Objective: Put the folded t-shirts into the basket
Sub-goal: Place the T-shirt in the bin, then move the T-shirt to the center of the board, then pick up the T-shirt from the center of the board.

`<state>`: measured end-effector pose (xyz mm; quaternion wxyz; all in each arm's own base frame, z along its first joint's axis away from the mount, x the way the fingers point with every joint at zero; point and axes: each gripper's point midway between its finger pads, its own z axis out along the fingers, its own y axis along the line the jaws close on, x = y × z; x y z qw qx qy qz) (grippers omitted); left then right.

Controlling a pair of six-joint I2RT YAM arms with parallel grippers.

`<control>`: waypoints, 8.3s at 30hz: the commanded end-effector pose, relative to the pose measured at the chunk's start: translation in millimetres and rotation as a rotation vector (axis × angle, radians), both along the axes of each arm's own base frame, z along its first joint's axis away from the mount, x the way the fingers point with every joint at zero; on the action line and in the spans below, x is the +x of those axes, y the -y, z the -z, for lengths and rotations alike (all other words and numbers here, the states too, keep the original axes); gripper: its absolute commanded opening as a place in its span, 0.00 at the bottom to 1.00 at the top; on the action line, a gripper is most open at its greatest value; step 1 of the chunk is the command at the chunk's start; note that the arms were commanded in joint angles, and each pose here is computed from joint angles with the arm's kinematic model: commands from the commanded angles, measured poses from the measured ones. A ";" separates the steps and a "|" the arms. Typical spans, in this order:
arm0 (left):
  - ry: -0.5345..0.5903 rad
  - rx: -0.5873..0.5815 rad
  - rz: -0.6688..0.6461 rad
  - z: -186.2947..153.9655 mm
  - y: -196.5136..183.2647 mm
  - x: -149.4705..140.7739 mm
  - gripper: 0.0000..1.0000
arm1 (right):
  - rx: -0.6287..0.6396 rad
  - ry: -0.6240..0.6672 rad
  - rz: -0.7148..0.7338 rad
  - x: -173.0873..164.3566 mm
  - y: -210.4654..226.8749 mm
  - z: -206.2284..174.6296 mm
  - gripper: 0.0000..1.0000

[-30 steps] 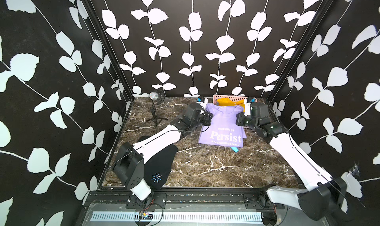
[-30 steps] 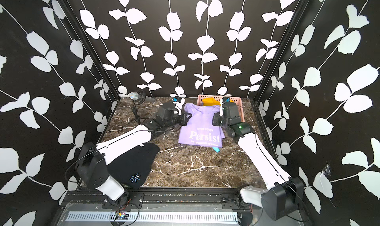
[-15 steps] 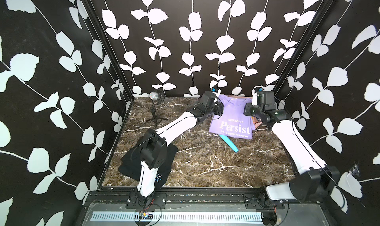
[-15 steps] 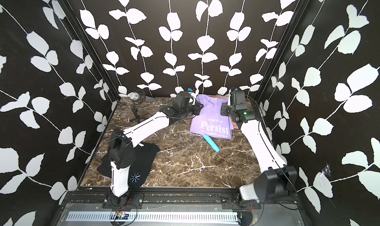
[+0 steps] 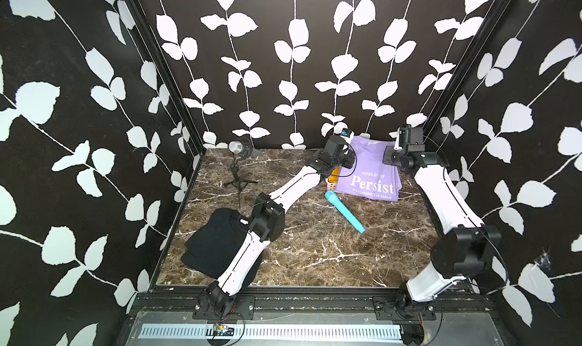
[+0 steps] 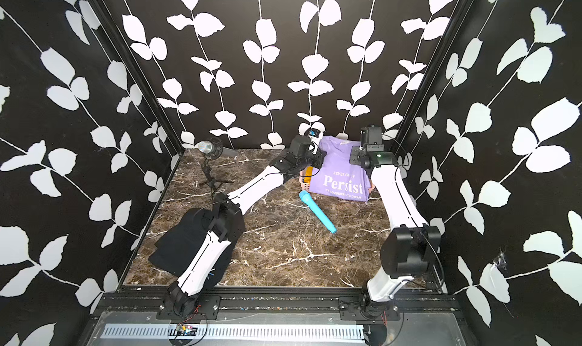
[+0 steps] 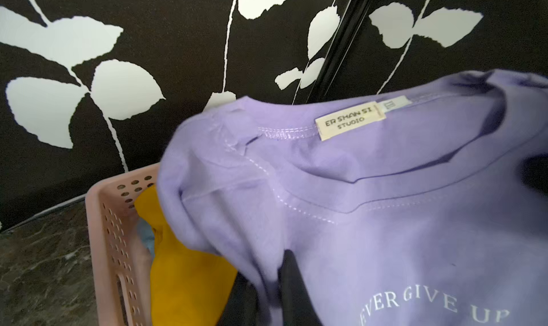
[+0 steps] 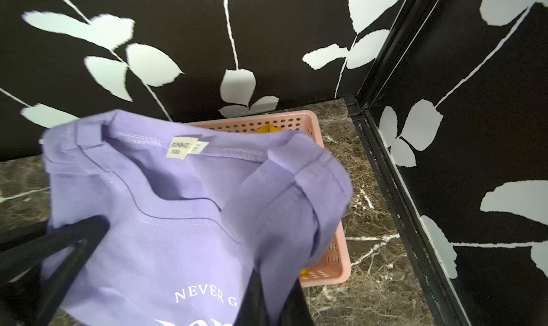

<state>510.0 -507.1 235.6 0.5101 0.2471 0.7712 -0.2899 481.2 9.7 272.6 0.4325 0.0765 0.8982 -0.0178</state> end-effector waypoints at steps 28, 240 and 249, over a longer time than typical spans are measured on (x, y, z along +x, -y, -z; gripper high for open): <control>0.193 -0.006 -0.112 71.2 -36.3 95.9 0.00 | -0.142 0.074 0.080 120.6 32.4 75.5 0.00; -0.751 0.183 -0.439 247.9 -342.3 -198.3 0.50 | 0.143 -0.497 -0.506 -152.7 -266.7 272.8 0.48; -0.705 0.033 -0.456 226.6 -333.8 -189.2 0.21 | 0.226 -0.305 -0.449 -134.2 -265.6 239.3 0.14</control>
